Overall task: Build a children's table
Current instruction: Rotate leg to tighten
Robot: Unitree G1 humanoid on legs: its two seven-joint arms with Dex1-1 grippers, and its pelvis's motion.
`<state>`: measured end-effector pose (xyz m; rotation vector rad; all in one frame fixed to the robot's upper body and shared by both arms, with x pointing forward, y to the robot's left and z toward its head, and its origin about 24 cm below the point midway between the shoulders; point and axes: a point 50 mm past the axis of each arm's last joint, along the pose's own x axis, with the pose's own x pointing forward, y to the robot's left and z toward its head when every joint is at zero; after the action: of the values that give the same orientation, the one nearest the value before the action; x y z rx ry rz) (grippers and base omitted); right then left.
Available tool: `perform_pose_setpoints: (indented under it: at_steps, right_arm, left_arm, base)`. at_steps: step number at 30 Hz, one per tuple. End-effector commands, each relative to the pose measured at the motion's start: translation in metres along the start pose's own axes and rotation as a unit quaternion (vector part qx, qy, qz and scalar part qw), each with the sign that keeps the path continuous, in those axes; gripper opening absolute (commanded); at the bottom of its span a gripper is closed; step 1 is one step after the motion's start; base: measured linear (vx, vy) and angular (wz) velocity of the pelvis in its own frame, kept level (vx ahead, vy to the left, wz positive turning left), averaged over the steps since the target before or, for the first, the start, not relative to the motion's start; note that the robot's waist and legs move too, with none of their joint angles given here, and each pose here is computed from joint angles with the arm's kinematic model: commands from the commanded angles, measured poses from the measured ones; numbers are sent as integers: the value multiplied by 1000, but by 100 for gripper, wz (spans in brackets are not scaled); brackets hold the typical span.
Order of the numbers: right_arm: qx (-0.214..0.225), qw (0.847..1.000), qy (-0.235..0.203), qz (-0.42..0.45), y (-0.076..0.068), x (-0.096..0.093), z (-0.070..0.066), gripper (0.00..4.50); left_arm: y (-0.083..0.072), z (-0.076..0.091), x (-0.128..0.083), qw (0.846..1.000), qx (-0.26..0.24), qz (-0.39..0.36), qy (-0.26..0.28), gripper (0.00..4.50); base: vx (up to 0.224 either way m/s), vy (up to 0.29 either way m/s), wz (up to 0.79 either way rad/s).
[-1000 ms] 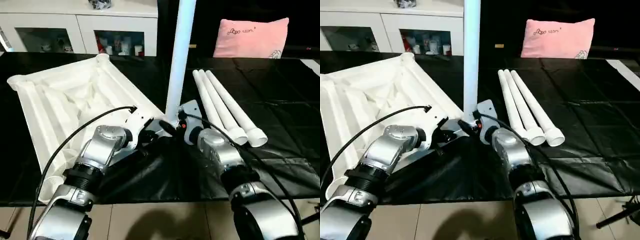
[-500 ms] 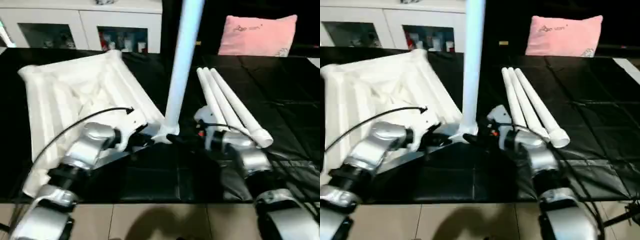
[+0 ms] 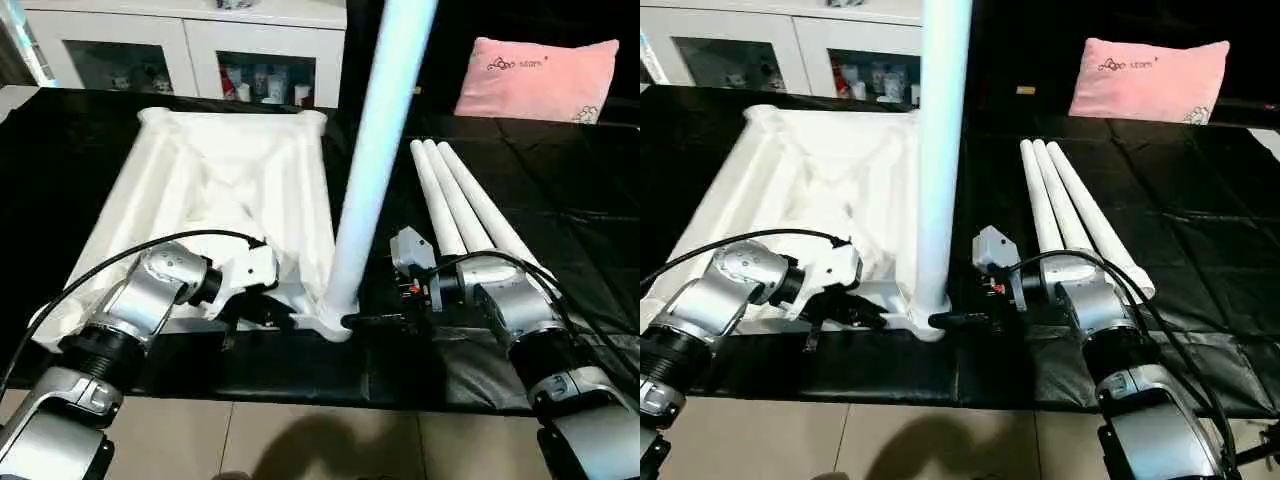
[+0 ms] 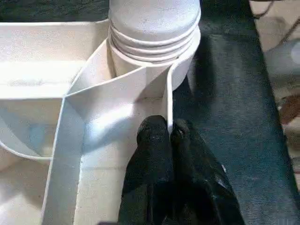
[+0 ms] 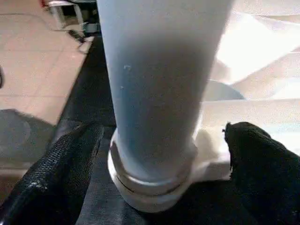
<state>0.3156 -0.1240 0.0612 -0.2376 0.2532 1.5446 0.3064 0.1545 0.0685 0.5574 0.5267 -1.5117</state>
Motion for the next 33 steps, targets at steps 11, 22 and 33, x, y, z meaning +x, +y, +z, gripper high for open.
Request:
perform_pose_setpoints:
  at_steps: [11, 22, 33]
  right_arm:
    - [20, 999, 2, 40, 2, 1, -2, 320]
    - [34, 998, 1, 51, 8, 3, -7, 245]
    - [167, 974, -18, -150, 4, 49, -29, 238]
  left_arm:
    - [-3, 5, 10, 998, 23, -49, 8, 0]
    - [-2, 1, 10, 999, 8, -37, 4, 0]
    - [23, 27, 27, 972, -145, 157, -102, 0]
  base:
    - [0, 0, 0]
    - [0, 0, 0]
    - [0, 0, 0]
